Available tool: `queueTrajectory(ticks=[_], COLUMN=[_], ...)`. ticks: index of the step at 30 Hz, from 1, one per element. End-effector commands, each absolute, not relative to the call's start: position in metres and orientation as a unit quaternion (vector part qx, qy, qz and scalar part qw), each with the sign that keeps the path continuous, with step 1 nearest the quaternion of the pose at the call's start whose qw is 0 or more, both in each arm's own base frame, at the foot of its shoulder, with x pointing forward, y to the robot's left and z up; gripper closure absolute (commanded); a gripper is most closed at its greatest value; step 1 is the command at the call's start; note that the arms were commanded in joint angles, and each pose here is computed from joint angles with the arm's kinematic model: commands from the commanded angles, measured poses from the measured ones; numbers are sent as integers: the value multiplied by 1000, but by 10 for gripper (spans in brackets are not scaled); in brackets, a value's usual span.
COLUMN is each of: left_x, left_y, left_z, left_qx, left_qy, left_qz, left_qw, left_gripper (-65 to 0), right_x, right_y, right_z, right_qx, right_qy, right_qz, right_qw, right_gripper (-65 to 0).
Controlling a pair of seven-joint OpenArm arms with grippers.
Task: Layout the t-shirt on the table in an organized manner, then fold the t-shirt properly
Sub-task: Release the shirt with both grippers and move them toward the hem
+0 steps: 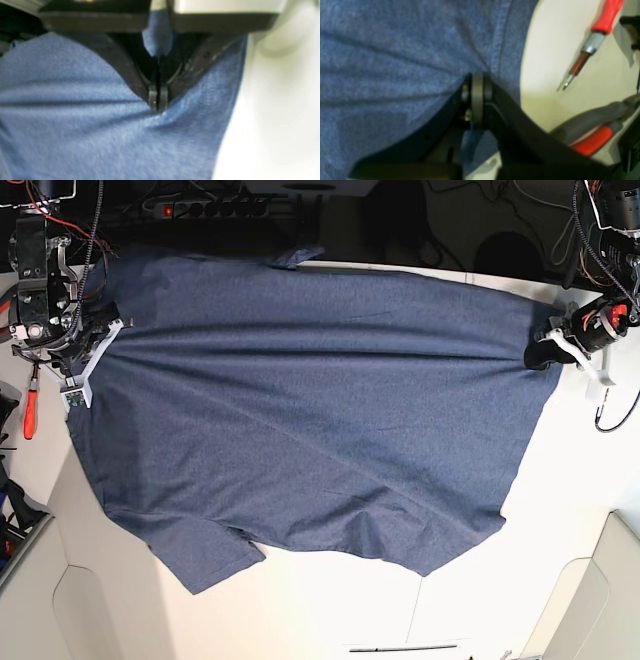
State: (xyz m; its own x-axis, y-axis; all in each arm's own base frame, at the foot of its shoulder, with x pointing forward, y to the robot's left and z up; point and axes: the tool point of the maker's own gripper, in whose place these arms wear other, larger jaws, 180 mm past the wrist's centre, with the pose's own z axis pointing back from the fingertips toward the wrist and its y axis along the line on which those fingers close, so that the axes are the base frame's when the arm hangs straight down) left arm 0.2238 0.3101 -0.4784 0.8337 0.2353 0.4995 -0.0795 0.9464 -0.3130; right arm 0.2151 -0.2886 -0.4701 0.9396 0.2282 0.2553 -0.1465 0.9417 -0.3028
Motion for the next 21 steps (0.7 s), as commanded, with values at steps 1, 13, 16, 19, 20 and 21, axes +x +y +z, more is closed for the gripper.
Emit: queueTrajectory(ticks=[1, 13, 16, 19, 20, 21], left_x=[194, 231, 248, 259, 261, 263], left_y=[341, 314, 318, 323, 325, 325], left_z=[-495, -441, -402, -371, -364, -360], left_qx=[-63, -210, -260, -289, -292, -293], left_qy=[-204, -312, -372, -419, -429, -435], left_qz=[88, 116, 151, 165, 166, 164], left_qw=[973, 919, 878, 845, 839, 835], left_gripper=[0, 0, 0, 0, 0, 0], right_x=[205, 223, 236, 248, 252, 255], right_y=[-302, -293, -288, -283, -280, -278], right_z=[-469, -449, -433, -415, -410, -405], right_qx=[-160, -161, -163, -168, -168, -168], right_qy=[-119, -160, -189, -221, -231, -240], right_qz=[93, 101, 104, 102, 104, 106], right_qw=[975, 969, 963, 955, 953, 950], right_gripper=[0, 0, 0, 0, 0, 0])
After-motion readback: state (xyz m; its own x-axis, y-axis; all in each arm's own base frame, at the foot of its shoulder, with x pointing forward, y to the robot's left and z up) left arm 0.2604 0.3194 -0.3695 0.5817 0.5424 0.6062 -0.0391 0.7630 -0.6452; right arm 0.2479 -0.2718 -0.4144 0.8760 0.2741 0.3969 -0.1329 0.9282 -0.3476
